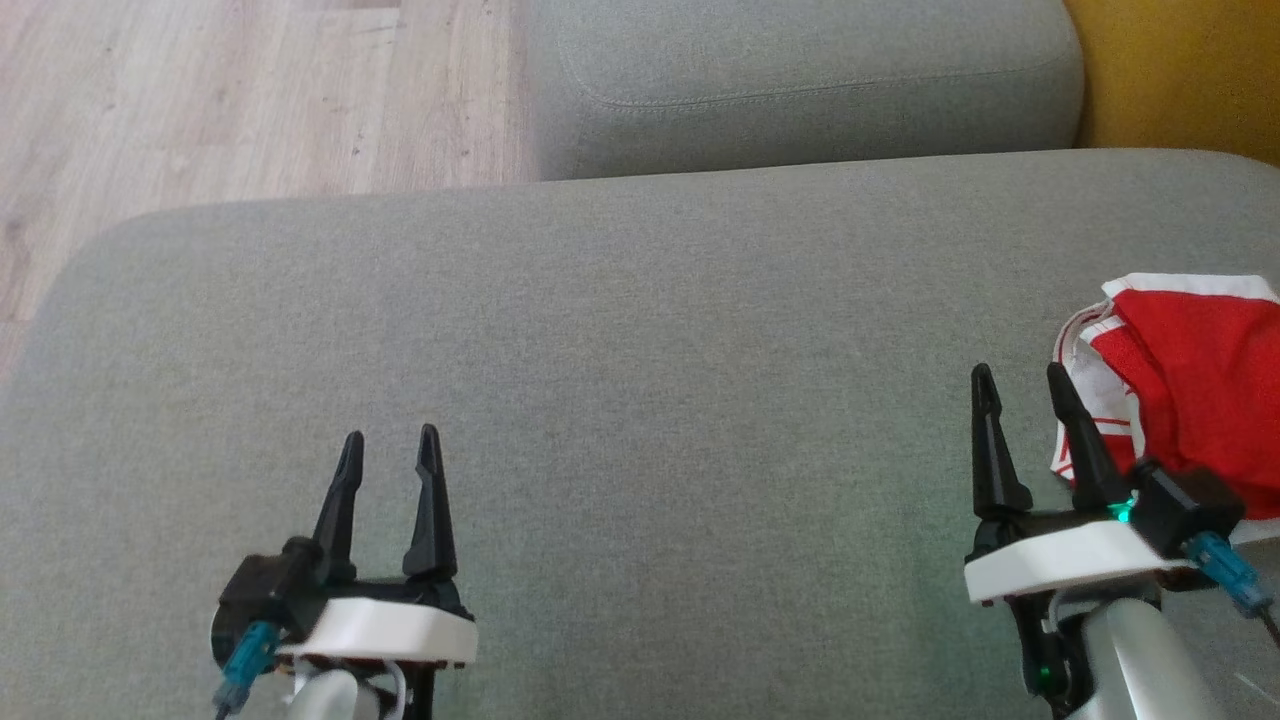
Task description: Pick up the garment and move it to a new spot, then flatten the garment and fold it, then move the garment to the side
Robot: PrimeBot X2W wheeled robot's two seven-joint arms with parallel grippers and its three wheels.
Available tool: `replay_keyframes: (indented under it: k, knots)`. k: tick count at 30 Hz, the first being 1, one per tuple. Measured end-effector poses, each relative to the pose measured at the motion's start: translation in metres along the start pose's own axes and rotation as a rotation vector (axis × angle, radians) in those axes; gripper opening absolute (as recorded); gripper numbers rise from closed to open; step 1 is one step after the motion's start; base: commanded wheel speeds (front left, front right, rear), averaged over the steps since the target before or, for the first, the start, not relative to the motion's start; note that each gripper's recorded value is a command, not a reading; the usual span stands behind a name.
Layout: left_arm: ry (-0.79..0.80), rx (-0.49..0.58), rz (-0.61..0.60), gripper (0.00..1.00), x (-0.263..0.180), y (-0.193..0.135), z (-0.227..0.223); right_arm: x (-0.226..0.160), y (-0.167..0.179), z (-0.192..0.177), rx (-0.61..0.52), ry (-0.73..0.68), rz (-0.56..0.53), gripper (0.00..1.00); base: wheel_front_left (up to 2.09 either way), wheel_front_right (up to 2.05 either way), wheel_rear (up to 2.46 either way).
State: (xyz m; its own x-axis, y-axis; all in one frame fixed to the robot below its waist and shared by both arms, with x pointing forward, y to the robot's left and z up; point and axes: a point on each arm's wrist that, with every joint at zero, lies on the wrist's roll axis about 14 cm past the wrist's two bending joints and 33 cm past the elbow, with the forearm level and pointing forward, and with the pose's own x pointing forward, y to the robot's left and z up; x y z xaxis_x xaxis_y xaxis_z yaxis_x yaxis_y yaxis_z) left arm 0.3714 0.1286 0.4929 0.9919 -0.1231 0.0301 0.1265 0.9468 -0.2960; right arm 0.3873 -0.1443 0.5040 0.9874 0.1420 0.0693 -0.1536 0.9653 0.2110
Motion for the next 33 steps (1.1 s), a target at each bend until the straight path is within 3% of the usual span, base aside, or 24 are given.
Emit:
replay_keyframes:
  k: [33]
  knots:
    - [-0.008, -0.079, 0.032, 1.00, 0.001, 0.004, 0.002, -0.001, 0.005, 0.007, -0.009, -0.022, 0.017, 1.00, 0.00, 0.00, 0.00]
